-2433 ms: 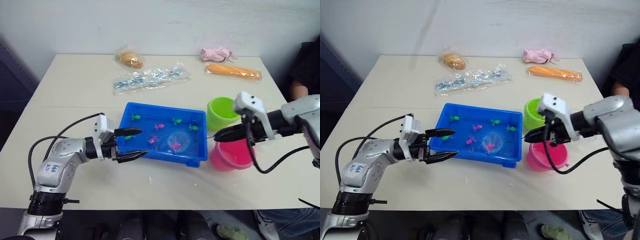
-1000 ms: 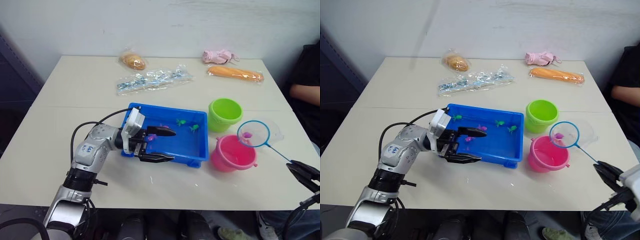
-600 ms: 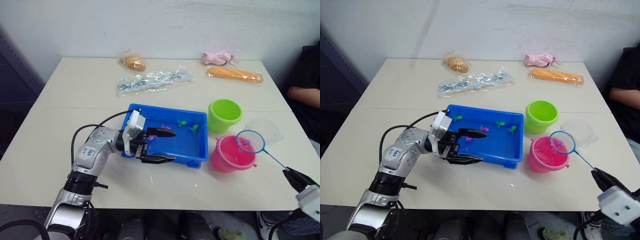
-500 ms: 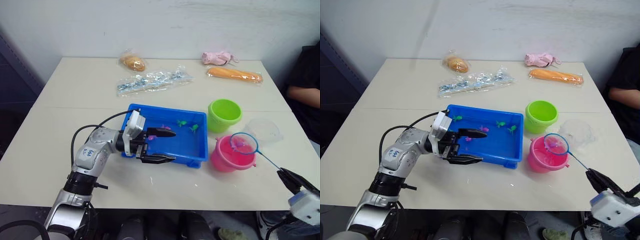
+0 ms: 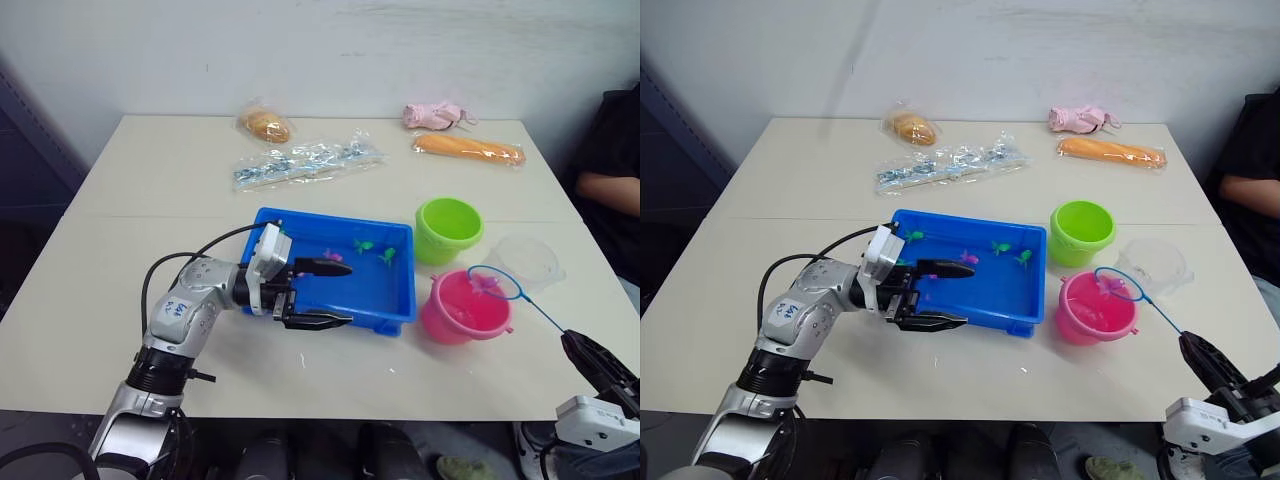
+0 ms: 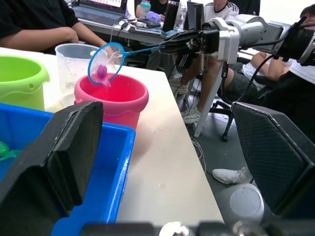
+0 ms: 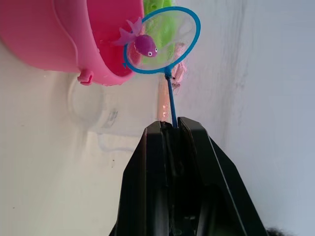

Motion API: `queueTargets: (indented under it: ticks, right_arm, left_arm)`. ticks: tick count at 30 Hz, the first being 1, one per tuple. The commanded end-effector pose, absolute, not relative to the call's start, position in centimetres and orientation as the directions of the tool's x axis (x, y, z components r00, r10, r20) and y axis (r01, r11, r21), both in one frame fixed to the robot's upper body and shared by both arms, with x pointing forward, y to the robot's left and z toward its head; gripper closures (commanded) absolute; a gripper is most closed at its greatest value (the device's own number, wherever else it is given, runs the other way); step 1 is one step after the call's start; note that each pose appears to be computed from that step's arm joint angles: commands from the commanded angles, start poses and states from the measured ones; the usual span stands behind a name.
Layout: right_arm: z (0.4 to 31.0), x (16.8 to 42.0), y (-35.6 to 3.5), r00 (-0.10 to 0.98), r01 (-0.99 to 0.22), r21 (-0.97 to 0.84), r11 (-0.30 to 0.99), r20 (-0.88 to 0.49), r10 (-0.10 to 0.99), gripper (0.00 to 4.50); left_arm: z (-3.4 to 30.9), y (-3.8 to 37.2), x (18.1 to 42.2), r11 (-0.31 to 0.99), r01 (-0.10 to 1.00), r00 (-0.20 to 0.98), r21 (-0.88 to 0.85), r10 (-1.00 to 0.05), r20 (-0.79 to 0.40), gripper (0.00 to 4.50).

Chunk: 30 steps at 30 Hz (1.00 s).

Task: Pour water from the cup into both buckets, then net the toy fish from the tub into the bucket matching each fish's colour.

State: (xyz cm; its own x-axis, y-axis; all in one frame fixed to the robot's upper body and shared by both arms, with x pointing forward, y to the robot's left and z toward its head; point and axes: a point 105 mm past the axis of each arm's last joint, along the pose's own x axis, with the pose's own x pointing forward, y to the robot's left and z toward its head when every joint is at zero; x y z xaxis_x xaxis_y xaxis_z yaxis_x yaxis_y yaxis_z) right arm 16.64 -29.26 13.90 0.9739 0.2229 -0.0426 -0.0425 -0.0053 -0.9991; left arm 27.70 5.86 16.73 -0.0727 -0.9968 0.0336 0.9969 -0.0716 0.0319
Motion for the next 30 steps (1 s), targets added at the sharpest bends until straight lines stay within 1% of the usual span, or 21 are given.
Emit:
queueTargets:
  ticks: [1, 3, 5, 8, 10, 12, 15, 17, 19, 21, 22, 24, 25, 28, 29, 30]
  right_arm:
    - [15.7, 16.6, -28.9, 0.973, 0.022, -1.0, -0.005, 0.02, 0.232, 4.5]
    - [16.5, 16.6, -29.3, 0.978, 0.039, -0.999, 0.0, 0.039, 0.204, 4.5]
    - [16.6, 16.4, -29.0, 0.977, 0.028, -1.0, -0.002, 0.027, 0.212, 4.5]
    - [16.2, 16.1, -29.0, 0.98, -0.003, -1.0, -0.001, -0.003, 0.197, 4.5]
    - [15.5, 15.9, -29.6, 0.984, -0.038, -0.998, -0.044, -0.045, 0.173, 4.5]
    - [14.7, 15.8, -29.7, 0.984, -0.075, -0.997, -0.028, -0.078, 0.16, 4.5]
    - [15.3, 15.9, -29.8, 0.987, -0.038, -0.999, -0.031, -0.042, 0.155, 4.5]
    - [14.7, 15.8, -28.4, 0.973, -0.064, -0.997, -0.035, -0.07, 0.219, 4.5]
    - [14.4, 15.5, -28.3, 0.972, -0.071, -0.997, -0.025, -0.075, 0.224, 4.5]
    - [15.4, 15.5, -30.0, 0.989, -0.021, -0.999, -0.036, -0.026, 0.145, 4.5]
    - [15.7, 15.5, -30.3, 0.991, -0.006, -0.999, -0.04, -0.011, 0.134, 4.5]
    - [15.8, 15.6, -30.3, 0.991, 0.005, -0.999, -0.042, -0.001, 0.135, 4.5]
    - [15.2, 15.5, -29.4, 0.985, -0.02, -0.999, -0.03, -0.025, 0.17, 4.5]
    - [15.3, 15.6, -30.9, 0.995, 0.003, -1.0, -0.026, 0.001, 0.096, 4.5]
    - [15.4, 15.6, -31.2, 0.996, 0.008, -1.0, -0.023, 0.006, 0.086, 4.5]
    - [15.2, 15.6, -30.9, 0.994, -0.001, -1.0, -0.015, -0.002, 0.107, 4.5]
  left_arm:
    - [17.8, 5.9, 27.2, -0.082, 0.994, -0.086, 0.075, -0.995, 0.051, 0.03]
    - [17.9, 6.1, 27.3, -0.072, 0.995, -0.076, 0.076, -0.996, 0.05, 0.03]
    - [17.8, 6.2, 27.4, -0.067, 0.995, -0.07, 0.075, -0.996, 0.049, 0.03]
    - [17.7, 6.4, 27.3, -0.064, 0.995, -0.067, 0.073, -0.997, 0.045, 0.03]
    - [17.7, 6.4, 27.3, -0.061, 0.996, -0.065, 0.072, -0.997, 0.046, 0.03]
    - [17.7, 6.4, 27.3, -0.061, 0.996, -0.064, 0.07, -0.997, 0.047, 0.03]
    - [17.7, 6.2, 27.3, -0.064, 0.995, -0.067, 0.071, -0.996, 0.051, 0.03]
    - [17.7, 6.2, 27.3, -0.064, 0.996, -0.067, 0.07, -0.996, 0.053, 0.03]
    - [17.6, 6.1, 27.2, -0.068, 0.995, -0.071, 0.07, -0.996, 0.05, 0.03]
    - [17.7, 6.2, 27.3, -0.063, 0.996, -0.067, 0.071, -0.996, 0.051, 0.03]
    - [17.7, 6.2, 27.4, -0.058, 0.996, -0.062, 0.07, -0.997, 0.053, 0.03]
    - [17.7, 6.2, 27.4, -0.054, 0.996, -0.057, 0.068, -0.997, 0.055, 0.03]
    - [17.6, 6.1, 27.3, -0.059, 0.996, -0.063, 0.068, -0.997, 0.054, 0.03]
    - [17.6, 6.0, 27.3, -0.064, 0.996, -0.068, 0.069, -0.996, 0.053, 0.03]
    - [17.6, 6.0, 27.3, -0.062, 0.996, -0.066, 0.069, -0.996, 0.053, 0.03]
    - [17.6, 6.1, 27.3, -0.062, 0.996, -0.065, 0.069, -0.996, 0.052, 0.03]
